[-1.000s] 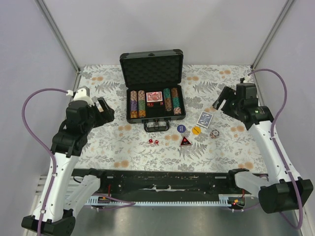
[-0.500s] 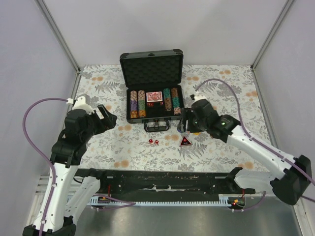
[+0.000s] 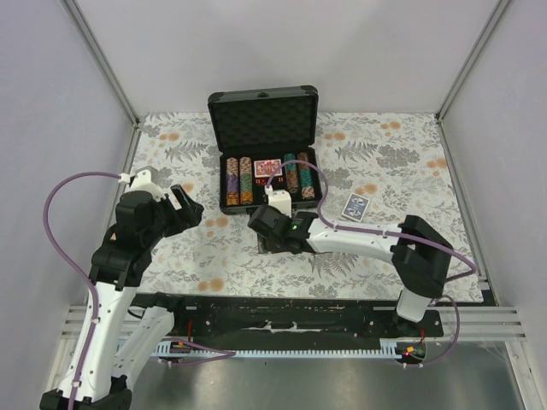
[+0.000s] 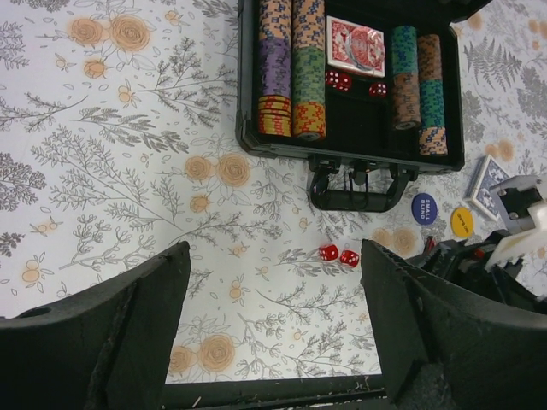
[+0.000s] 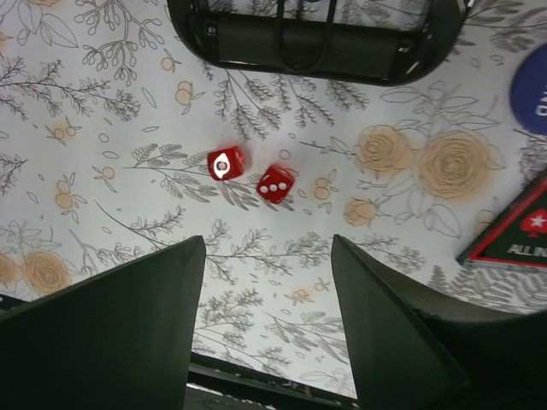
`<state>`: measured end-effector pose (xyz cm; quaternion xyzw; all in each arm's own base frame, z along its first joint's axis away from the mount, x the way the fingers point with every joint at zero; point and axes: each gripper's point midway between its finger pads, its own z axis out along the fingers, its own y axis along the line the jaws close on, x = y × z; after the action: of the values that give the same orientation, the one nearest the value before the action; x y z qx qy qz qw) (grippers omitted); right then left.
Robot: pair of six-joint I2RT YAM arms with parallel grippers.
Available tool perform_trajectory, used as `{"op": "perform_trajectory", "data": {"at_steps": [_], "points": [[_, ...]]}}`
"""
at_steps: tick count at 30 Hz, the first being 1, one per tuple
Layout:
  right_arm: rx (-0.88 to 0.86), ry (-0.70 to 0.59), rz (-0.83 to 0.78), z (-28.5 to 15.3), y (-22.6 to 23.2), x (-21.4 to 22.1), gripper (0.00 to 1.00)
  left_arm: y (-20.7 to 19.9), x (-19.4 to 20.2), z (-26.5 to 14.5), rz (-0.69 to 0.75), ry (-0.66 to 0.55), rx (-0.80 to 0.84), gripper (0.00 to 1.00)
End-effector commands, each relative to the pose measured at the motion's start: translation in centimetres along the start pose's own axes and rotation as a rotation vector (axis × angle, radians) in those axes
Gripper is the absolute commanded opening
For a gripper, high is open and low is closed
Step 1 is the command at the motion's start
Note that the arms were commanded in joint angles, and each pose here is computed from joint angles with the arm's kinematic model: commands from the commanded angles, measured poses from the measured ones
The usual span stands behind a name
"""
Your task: Pack up texas hold em set
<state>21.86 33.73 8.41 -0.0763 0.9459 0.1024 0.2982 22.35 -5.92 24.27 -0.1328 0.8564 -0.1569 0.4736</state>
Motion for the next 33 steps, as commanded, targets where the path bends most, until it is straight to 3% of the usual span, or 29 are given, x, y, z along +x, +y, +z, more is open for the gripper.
{"op": "perform_trajectory", "data": {"at_steps": [1,7,12,18,33], "points": [[0.022,-0.076,0.146,1.1,2.2,-1.8,0.65,0.8,0.9,-0.3,-0.023,0.018,-0.027,0.86],[0.1,-0.102,0.189,1.9,1.9,-2.2,0.43,1.3,1.5,-0.9,-0.016,0.007,-0.033,0.86],[0.134,-0.086,0.202,2.7,1.8,-1.6,0.41,1.9,1.5,-1.1,0.0,-0.004,-0.054,0.86],[0.184,-0.059,0.22,3.6,1.4,-0.7,0.52,1.8,1.3,-1.1,0.014,0.001,-0.056,0.86],[0.265,-0.046,0.243,5.7,0.3,0.8,0.35,0.8,1.0,-1.4,0.026,-0.029,0.008,0.86]]}}
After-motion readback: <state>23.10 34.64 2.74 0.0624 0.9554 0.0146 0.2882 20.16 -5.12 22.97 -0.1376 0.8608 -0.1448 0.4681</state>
